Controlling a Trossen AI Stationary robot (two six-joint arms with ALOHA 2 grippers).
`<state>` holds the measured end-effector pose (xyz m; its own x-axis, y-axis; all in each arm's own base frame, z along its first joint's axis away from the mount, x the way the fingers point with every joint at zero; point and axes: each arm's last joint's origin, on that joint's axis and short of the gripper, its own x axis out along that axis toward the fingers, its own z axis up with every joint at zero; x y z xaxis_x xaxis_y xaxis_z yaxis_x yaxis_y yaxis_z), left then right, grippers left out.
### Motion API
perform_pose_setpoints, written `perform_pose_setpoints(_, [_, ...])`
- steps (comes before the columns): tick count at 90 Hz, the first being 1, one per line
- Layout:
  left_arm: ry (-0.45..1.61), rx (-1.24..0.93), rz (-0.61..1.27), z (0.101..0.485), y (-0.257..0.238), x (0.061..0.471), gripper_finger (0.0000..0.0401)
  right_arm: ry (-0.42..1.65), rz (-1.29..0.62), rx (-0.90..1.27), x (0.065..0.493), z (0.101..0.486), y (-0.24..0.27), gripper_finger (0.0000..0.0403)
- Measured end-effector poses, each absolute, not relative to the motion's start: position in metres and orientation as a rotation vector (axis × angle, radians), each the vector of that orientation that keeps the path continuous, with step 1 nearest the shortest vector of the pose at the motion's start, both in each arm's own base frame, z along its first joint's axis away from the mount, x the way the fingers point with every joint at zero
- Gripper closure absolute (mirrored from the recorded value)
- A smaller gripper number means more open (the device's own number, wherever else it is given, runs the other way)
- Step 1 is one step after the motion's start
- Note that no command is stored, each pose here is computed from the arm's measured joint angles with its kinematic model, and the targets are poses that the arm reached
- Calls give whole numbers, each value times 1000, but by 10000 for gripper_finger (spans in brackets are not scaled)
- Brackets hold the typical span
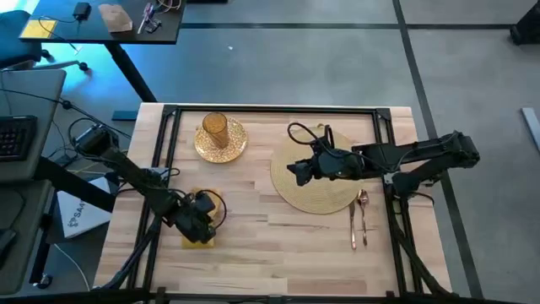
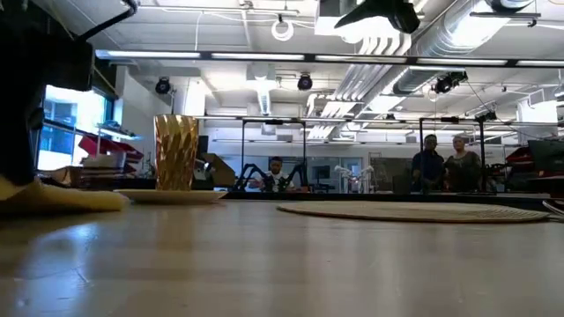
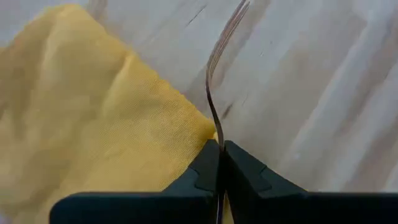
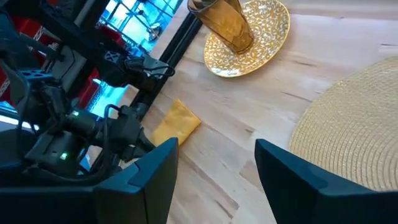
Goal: Set table place
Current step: Put the bronze fork on the yellow table napkin
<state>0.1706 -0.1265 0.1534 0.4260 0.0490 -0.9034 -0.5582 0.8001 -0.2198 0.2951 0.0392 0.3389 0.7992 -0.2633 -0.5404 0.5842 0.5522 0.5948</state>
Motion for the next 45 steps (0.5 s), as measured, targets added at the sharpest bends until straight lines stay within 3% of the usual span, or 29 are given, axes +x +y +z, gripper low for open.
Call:
perform_pose_setpoints(24, [1068,-688,378,126,-118,162,394,416,-519,848,295,339,39,206])
perform_pose_setpoints(45, [1090,-655,327,131,-122,165,324,426,-505,853,295,339,40,206])
